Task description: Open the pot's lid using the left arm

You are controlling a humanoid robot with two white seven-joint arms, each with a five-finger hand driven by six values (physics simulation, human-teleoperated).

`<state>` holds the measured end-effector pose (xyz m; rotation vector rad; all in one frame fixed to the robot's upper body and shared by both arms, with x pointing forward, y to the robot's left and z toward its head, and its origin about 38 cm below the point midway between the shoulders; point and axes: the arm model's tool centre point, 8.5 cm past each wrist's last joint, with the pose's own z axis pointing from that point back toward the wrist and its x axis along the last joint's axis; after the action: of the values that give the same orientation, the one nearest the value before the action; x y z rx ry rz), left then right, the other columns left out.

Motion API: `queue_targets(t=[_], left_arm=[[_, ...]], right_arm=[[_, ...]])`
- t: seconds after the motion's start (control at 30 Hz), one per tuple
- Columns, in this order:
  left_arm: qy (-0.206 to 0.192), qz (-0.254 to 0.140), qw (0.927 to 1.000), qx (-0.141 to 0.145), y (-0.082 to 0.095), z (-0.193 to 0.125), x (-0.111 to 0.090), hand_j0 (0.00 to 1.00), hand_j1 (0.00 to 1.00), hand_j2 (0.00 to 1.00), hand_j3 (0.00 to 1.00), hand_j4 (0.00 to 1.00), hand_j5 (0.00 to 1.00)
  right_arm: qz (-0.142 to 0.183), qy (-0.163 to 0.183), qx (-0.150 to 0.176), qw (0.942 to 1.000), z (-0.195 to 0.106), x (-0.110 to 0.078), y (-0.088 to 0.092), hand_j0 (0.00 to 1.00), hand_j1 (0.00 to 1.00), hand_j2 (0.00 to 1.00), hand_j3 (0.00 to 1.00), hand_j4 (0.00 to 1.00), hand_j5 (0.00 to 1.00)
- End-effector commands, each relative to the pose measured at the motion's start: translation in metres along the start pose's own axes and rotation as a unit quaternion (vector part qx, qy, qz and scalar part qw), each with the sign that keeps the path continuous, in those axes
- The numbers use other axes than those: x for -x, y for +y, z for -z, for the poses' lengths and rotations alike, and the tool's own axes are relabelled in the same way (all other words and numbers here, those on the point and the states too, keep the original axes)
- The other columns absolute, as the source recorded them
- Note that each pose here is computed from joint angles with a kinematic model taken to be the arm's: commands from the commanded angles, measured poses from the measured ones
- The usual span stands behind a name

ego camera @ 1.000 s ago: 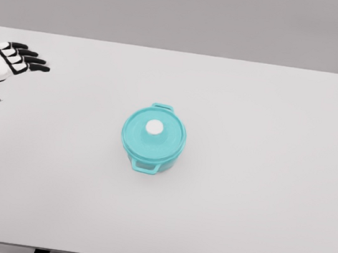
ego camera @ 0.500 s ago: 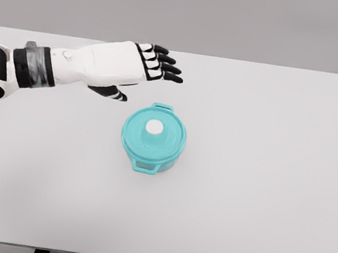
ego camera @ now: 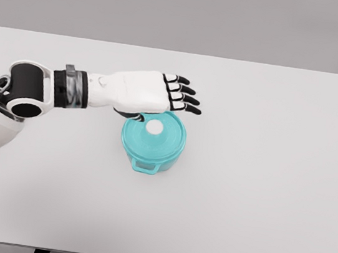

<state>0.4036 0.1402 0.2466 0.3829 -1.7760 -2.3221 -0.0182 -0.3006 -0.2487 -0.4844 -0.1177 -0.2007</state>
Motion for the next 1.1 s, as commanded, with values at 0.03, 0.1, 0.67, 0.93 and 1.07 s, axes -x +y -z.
queue_targets(t=[0.03, 0.1, 0.67, 0.93, 1.07], left_arm=[[-0.026, -0.022, 0.9994, 0.002, -0.006, 0.005, -0.009, 1.0, 1.0, 1.0, 1.0, 1.0, 1.0], [-0.027, -0.023, 0.9994, 0.004, -0.007, 0.003, -0.009, 1.0, 1.0, 1.0, 1.0, 1.0, 1.0], [-0.019, -0.028, 0.9991, 0.027, -0.023, -0.005, -0.008, 1.0, 1.0, 1.0, 1.0, 1.0, 1.0], [-0.015, -0.023, 0.9991, 0.031, -0.023, -0.005, -0.007, 1.0, 1.0, 1.0, 1.0, 1.0, 1.0], [-0.01, -0.017, 0.9991, 0.038, -0.025, -0.005, -0.006, 0.99, 0.99, 0.99, 0.99, 0.99, 0.99]], right_arm=[[0.001, 0.0, 0.0, 1.0, 0.0, 0.0, 0.0, 1.0, 1.0, 1.0, 1.0, 1.0, 1.0], [0.001, 0.0, 0.0, 1.0, 0.0, 0.0, 0.0, 1.0, 1.0, 1.0, 1.0, 1.0, 1.0], [0.001, 0.0, 0.0, 1.0, 0.0, 0.0, 0.0, 1.0, 1.0, 1.0, 1.0, 1.0, 1.0], [0.001, 0.0, 0.0, 1.0, 0.0, 0.0, 0.0, 1.0, 1.0, 1.0, 1.0, 1.0, 1.0], [0.001, 0.0, 0.0, 1.0, 0.0, 0.0, 0.0, 1.0, 1.0, 1.0, 1.0, 1.0, 1.0]])
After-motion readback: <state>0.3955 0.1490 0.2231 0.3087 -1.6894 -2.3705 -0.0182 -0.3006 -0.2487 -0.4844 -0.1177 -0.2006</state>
